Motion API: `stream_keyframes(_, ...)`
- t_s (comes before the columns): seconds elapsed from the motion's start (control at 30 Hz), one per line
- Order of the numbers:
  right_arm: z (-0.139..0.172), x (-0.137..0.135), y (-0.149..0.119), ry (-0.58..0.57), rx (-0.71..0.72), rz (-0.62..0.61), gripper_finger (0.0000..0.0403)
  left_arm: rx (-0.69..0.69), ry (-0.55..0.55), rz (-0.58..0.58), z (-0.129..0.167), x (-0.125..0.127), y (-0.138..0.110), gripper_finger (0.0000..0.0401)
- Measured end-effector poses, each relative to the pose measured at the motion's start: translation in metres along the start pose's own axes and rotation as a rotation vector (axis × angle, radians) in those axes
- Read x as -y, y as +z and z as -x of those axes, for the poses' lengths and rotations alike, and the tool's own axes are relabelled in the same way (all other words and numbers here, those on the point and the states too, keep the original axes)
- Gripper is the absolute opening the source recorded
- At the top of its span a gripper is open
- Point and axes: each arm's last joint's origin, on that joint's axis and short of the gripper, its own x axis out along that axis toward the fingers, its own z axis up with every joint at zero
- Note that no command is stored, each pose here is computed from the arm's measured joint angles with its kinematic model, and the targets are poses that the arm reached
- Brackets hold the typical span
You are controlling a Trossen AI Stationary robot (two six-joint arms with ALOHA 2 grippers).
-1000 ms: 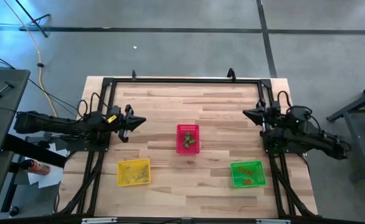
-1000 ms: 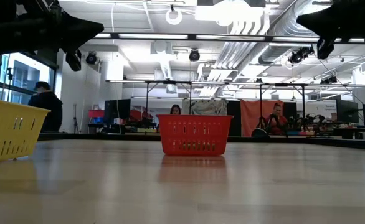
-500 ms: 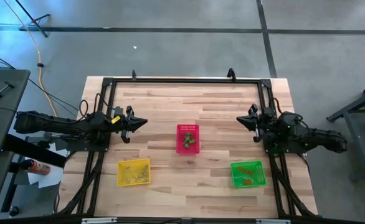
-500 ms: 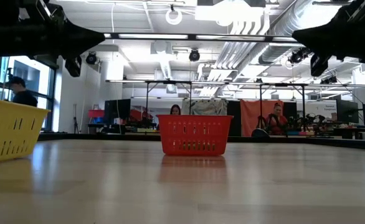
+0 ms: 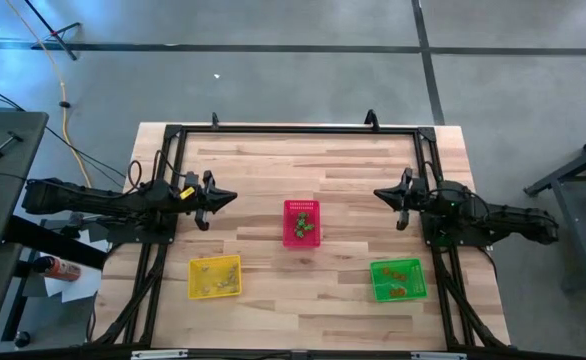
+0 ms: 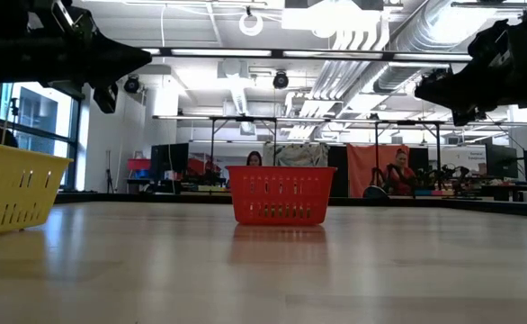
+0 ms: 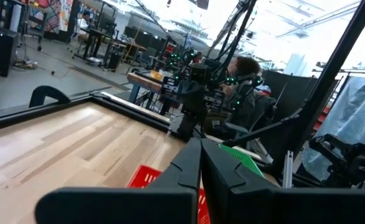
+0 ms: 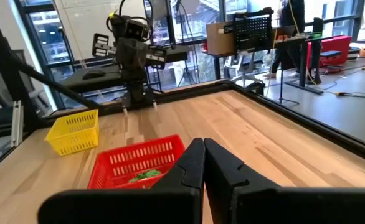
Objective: Sort Halloween decoration
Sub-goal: Return to Home Position
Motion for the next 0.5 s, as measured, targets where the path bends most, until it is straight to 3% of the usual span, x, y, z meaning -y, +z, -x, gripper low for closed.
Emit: stream_keyframes(0.5,0.0015,-0.0002,0.0018,0.003,0.020,-0.001,0.0000,-0.020,0.007,-0.002,0.0081,-0.0004,0.0009,0.0000)
